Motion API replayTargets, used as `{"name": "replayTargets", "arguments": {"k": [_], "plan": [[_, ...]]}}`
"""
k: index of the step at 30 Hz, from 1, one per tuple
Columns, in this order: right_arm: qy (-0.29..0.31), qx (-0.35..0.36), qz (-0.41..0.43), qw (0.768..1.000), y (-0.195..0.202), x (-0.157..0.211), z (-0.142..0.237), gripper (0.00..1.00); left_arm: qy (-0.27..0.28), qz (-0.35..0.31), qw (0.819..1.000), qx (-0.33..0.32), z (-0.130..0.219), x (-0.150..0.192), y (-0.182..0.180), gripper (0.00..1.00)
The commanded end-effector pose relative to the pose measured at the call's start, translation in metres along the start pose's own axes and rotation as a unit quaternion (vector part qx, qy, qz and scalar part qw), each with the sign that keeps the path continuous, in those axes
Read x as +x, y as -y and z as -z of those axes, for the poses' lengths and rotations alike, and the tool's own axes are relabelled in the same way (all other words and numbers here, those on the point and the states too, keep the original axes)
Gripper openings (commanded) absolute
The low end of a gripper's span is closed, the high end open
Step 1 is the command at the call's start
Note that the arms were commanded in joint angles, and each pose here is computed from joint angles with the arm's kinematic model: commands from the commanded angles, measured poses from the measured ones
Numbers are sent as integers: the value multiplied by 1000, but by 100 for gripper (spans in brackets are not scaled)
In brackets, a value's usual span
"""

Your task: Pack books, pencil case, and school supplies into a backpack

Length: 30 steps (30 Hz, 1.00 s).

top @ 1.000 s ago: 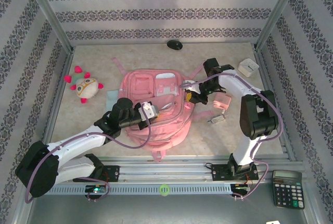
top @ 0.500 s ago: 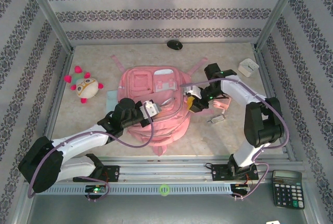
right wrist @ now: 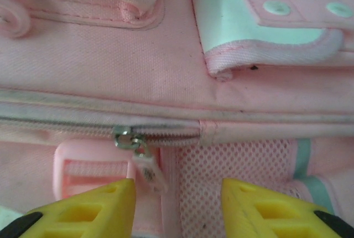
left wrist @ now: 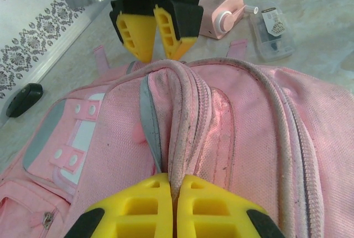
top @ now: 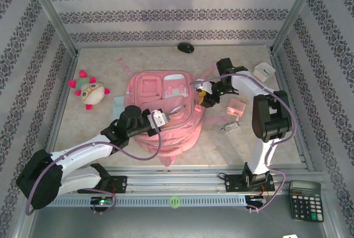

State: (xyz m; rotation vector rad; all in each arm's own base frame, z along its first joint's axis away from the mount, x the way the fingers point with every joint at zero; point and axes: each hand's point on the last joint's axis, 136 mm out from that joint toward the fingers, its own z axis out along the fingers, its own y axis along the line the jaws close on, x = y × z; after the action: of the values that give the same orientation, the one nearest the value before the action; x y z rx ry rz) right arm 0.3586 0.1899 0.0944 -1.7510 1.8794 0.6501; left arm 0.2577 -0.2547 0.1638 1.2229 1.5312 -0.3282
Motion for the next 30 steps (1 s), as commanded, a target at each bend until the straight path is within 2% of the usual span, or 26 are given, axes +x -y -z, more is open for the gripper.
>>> {"name": "replayTargets", "arguments": {"k": [1, 8, 11, 16, 19, 20, 25, 30], "plan": [[-6, -6, 30, 1000, 4, -6, -8, 45, 54, -30, 998, -10, 8, -34, -8, 0], [10, -55, 32, 998, -14, -14, -22, 47, 55, -28, 998, -14, 8, -34, -9, 0], [12, -76, 16, 997, -20, -15, -26, 42, 59, -25, 998, -14, 7, -35, -9, 0], [23, -84, -23, 996, -18, -21, -18, 18, 55, -19, 998, -26, 6, -33, -14, 0], [39, -78, -37, 995, -22, -31, -5, 2, 27, -11, 998, -56, 3, -24, -25, 0], [44, -76, -43, 995, -24, -34, 1, 0, 17, -9, 998, -66, 3, -19, -28, 0], [46, -82, -68, 993, -40, -39, 14, 0, 0, -16, 996, -86, 5, -12, -33, 0], [21, -104, -114, 988, -51, -38, 13, 0, 0, -23, 996, -86, 5, -14, -34, 0]]}}
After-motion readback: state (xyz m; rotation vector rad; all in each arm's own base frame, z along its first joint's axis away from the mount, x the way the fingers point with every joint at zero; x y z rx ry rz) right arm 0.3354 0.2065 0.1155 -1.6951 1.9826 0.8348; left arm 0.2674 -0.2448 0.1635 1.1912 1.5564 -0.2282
